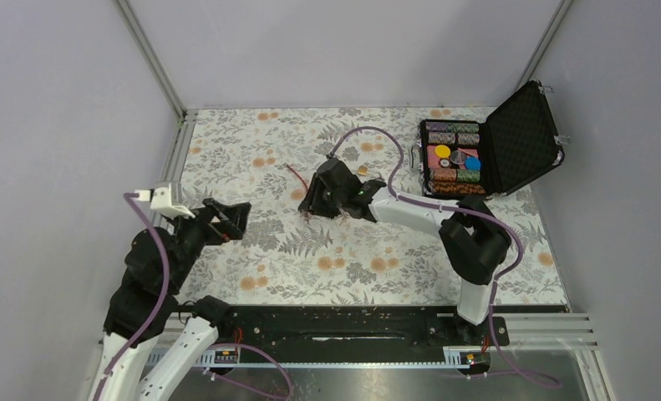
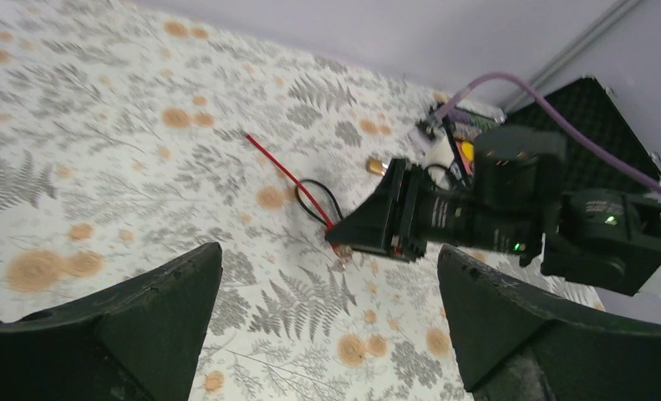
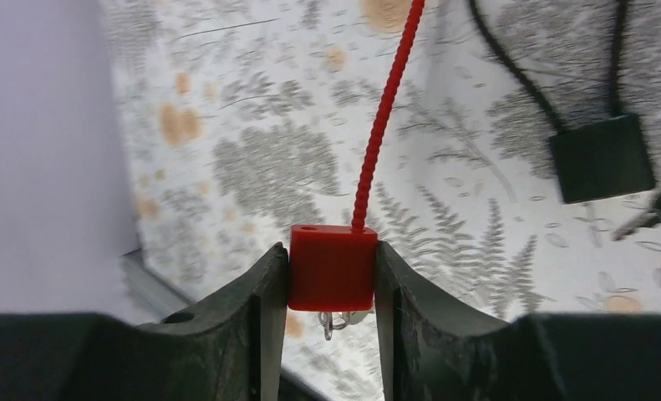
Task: Lock with the key
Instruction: Pick up the lock from the center of the board, then lock the lock.
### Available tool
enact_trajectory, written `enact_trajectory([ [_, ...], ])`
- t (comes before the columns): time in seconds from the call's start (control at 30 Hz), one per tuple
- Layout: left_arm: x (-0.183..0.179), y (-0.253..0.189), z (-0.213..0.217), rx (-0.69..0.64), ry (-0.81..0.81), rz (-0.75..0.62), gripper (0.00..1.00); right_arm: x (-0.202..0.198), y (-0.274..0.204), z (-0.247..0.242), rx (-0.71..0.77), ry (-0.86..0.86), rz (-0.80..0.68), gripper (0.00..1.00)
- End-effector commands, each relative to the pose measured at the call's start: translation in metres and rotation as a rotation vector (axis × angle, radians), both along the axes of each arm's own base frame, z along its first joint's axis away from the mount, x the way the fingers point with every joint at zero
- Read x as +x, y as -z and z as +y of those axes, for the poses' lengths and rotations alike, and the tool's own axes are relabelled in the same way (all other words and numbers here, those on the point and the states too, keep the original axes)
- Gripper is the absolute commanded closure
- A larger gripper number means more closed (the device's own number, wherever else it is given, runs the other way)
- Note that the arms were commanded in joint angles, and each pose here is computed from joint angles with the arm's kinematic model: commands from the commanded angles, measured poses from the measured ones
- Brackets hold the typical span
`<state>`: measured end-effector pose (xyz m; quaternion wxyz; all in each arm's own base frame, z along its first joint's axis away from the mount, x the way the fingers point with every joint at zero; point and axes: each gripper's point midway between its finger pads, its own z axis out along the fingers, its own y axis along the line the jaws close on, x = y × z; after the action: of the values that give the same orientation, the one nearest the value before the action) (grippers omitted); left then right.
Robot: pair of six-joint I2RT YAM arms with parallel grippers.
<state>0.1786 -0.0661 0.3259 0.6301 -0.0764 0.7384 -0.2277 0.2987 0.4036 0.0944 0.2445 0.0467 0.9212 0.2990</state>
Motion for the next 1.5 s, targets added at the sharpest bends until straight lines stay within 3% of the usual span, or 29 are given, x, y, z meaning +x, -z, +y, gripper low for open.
enact_trajectory([
  [0.0, 0.018, 0.005, -0.038, -0.119, 0.124, 0.032, 0.01, -0.017, -0.076, 0.033, 0.333, -0.115, 0.009, 0.87],
  [0.47, 0.069, 0.033, -0.081, -0.366, 0.134, 0.216, 0.01, -0.058, -0.163, 0.009, 0.628, -0.261, -0.096, 0.87],
  [0.73, 0.086, 0.026, -0.108, -0.501, 0.219, 0.225, 0.05, -0.08, -0.212, -0.009, 0.733, -0.31, -0.186, 0.86],
  [1.07, 0.091, 0.005, -0.133, -0.648, 0.359, 0.171, 0.38, -0.091, -0.236, -0.013, 0.824, -0.336, -0.194, 0.85],
  [1.27, 0.089, 0.003, -0.136, -0.65, 0.388, 0.158, 0.63, -0.092, -0.239, -0.009, 0.853, -0.347, -0.165, 0.86],
  [1.4, 0.087, -0.006, -0.133, -0.639, 0.408, 0.07, 0.7, -0.093, -0.236, -0.01, 0.831, -0.348, -0.158, 0.86],
  [1.47, 0.086, -0.013, -0.133, -0.615, 0.42, 0.029, 0.79, -0.094, -0.238, -0.011, 0.827, -0.35, -0.163, 0.85],
])
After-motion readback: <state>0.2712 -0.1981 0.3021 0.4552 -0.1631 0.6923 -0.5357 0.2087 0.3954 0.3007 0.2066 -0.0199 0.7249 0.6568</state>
